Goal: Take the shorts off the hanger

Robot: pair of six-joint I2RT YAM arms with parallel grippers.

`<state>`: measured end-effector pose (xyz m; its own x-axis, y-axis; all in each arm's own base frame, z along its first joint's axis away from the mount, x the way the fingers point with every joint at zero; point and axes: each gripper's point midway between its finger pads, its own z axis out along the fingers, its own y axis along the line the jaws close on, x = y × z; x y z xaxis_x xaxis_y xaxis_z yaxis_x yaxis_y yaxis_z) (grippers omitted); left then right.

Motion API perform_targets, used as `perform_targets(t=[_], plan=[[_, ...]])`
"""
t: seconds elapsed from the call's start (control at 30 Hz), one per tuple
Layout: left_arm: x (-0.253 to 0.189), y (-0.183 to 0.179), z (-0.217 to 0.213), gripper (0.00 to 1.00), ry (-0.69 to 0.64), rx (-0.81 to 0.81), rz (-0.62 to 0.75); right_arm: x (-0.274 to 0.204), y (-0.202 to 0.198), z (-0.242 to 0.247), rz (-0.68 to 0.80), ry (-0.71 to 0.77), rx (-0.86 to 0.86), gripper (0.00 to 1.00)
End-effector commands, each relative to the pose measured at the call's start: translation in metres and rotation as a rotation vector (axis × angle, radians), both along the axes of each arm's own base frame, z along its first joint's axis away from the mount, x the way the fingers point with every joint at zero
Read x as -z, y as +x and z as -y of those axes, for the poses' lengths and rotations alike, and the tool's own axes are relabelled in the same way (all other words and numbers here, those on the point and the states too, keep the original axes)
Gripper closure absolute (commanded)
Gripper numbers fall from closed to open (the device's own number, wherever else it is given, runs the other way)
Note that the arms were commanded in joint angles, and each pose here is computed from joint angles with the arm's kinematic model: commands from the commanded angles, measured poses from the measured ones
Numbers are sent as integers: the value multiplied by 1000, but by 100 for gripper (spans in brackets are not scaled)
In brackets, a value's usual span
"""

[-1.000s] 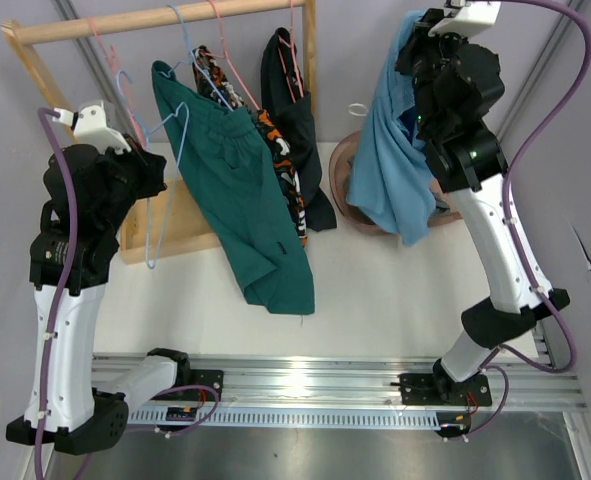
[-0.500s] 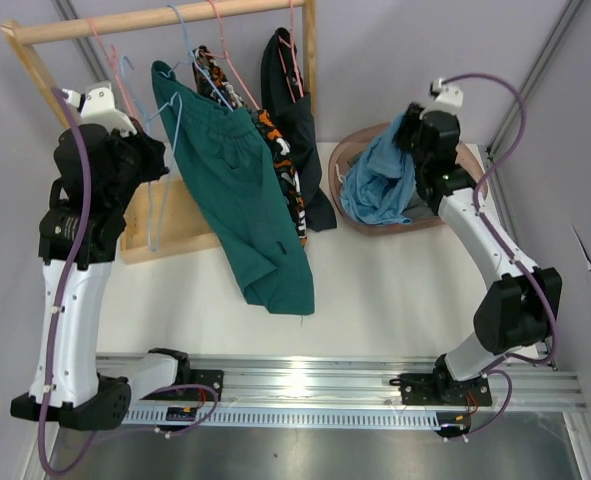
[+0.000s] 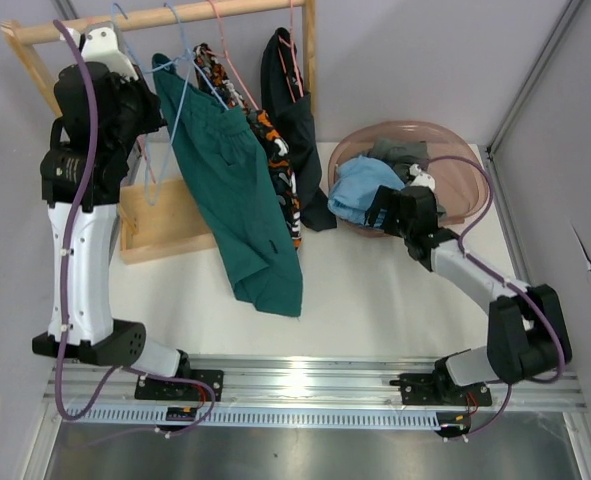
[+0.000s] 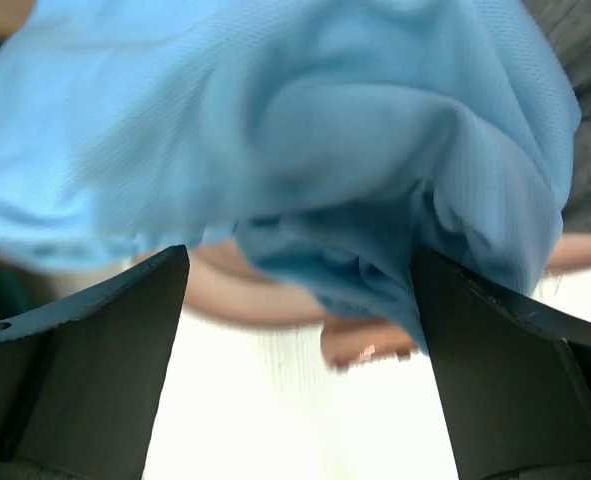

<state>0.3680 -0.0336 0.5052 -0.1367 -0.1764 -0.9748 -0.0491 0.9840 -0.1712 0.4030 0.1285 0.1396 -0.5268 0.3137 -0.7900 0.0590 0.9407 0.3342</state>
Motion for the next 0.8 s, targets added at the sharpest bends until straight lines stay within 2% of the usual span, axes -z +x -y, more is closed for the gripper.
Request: perform_targets(t=[0.0, 0.13, 0.2, 0.23, 0.27, 0.33, 0.57, 0.77], plan=[[-37, 14, -21, 100, 27, -102, 104, -49, -13, -12, 143, 105, -22, 1], [-23, 8, -24, 100, -1, -130, 29, -50, -41, -9, 144, 116, -36, 1], [-22, -2, -27, 100, -8, -144, 38, -54, -52, -7, 162, 126, -44, 0], [3, -9, -28, 100, 3, -144, -16, -53, -57, -7, 158, 124, -49, 0], [-3, -15, -28, 100, -7, -138, 21, -52, -60, -7, 157, 124, -53, 1], [16, -23, -27, 100, -15, -136, -16, -60, -64, -6, 179, 129, -58, 1], [9, -72, -20, 100, -61, -64, 22, -57, -73, -8, 156, 114, -71, 1], [1, -88, -30, 100, -27, -97, 36, -57, -82, -12, 154, 119, -78, 1]])
